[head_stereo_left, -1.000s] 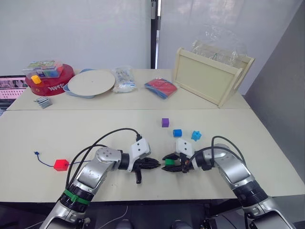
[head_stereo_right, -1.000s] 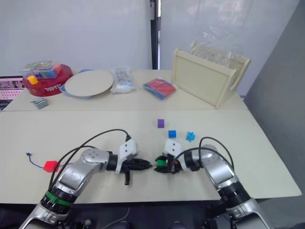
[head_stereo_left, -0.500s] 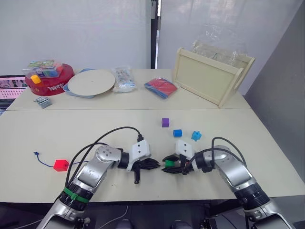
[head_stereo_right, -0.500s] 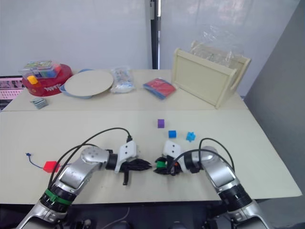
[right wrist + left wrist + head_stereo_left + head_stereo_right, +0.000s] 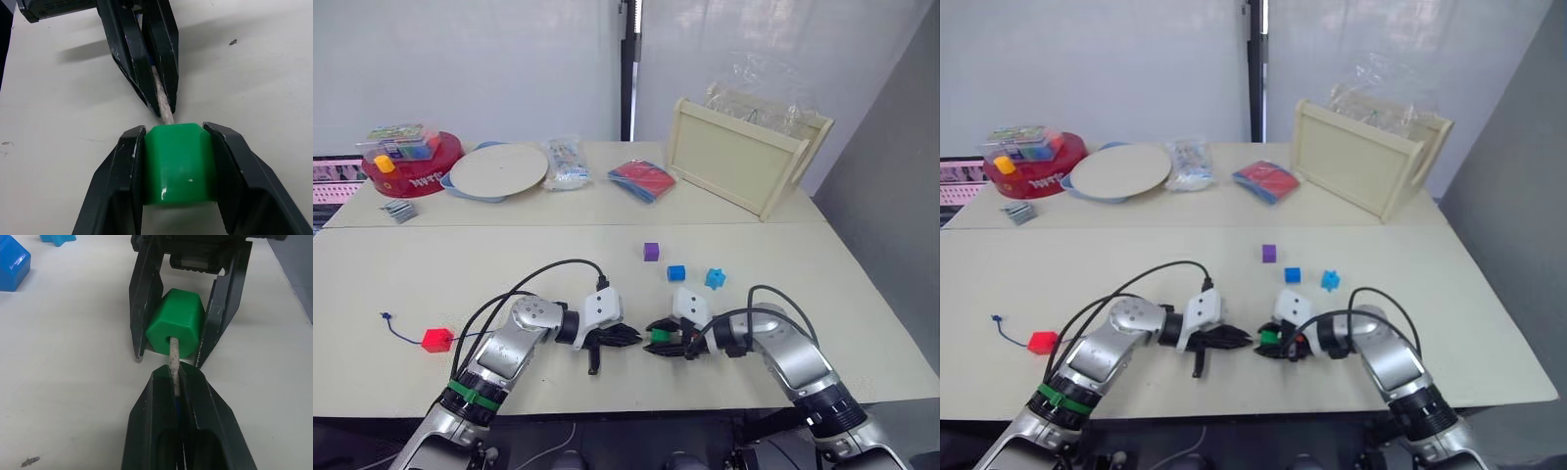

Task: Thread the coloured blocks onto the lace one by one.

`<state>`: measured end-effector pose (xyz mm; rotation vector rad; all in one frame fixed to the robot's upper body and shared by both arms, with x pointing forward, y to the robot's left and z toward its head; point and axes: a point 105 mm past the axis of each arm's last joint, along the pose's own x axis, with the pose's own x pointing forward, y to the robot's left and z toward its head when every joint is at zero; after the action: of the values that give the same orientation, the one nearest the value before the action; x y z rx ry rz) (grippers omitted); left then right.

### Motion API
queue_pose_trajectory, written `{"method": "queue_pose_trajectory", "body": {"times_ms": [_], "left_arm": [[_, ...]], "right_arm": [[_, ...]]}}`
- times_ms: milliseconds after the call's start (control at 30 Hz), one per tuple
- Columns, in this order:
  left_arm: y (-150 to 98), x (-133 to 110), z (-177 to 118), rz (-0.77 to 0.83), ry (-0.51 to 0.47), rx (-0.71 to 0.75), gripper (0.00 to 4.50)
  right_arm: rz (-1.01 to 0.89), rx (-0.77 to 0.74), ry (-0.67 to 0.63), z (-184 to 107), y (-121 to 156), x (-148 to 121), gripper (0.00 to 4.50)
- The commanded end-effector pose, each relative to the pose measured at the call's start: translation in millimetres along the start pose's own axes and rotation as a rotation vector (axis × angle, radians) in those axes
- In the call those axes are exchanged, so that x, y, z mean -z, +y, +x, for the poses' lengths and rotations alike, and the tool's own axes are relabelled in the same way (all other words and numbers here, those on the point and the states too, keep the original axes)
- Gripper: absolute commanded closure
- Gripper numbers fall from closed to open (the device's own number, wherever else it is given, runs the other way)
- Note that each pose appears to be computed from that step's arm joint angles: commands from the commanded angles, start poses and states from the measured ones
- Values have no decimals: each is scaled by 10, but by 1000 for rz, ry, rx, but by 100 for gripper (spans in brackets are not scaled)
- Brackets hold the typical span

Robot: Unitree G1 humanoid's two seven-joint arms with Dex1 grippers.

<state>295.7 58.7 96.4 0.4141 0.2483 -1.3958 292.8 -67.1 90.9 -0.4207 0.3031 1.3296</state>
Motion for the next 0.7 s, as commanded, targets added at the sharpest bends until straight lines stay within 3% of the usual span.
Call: {"method": "queue_pose_trajectory", "body": {"times_ms": [33,233,467,700], "left_arm": [[-153,-353,149,54,-120,57,450],[-97,-361,131,43,-118,17,450],[-53,-310,-3,48,-87,-11,227],[-44,-221,-259,23,-47,-28,227]], "right_arm": [[15,-105,-16,237,255,-26,312],[26,-90,-5,218,226,1,312],[42,-55,10,173,168,59,312],[57,-13,25,141,86,115,312]]}}
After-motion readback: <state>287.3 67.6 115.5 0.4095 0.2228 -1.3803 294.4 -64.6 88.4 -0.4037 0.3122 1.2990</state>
